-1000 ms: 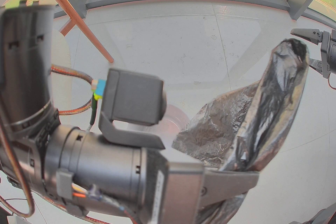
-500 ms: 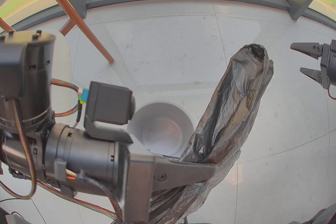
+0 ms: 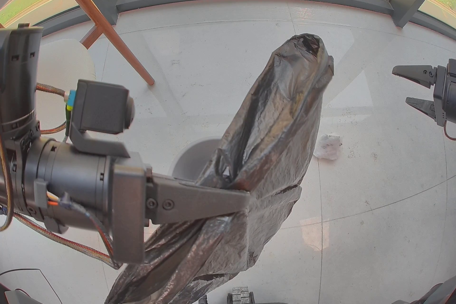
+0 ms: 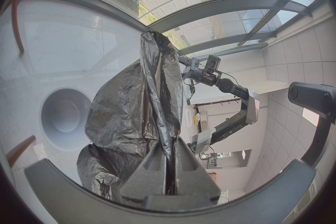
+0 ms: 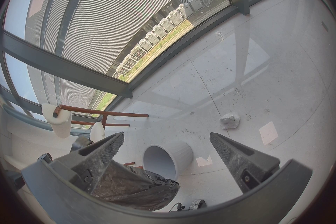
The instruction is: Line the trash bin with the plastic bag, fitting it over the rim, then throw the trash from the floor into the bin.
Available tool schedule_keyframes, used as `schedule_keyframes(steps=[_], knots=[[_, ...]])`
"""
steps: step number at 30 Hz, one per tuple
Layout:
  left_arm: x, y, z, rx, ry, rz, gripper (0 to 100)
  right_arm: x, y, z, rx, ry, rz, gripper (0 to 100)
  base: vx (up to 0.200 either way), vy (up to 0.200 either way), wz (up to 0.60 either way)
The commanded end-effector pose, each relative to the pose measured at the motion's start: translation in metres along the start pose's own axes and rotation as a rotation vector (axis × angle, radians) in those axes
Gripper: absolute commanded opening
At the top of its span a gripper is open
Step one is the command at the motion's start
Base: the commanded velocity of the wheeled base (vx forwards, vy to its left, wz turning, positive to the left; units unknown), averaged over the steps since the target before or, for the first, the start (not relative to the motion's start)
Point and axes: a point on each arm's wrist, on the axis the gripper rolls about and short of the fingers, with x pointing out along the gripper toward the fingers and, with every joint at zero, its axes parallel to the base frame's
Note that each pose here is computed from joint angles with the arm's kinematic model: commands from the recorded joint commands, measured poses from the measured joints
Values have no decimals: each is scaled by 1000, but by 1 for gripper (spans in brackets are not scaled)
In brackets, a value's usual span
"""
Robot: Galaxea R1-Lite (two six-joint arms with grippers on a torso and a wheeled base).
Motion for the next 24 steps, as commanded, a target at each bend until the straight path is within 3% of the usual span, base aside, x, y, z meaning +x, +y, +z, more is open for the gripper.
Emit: schedule_keyframes(steps=[1, 10, 16, 24], knots=[[-3, 5, 3, 2, -17, 22, 0, 0, -3, -6, -15, 16, -9, 100, 0, 0, 0], [-4, 5, 5, 6, -27, 24, 0, -6, -8, -18, -54, 28, -12, 100, 0, 0, 0], [-18, 9, 27, 10, -118, 66, 0, -3, -14, -25, -66, -1, 1, 100, 0, 0, 0], [-25, 19, 30, -6, -147, 116, 0, 1, -13, -28, -74, 2, 20, 100, 0, 0, 0]])
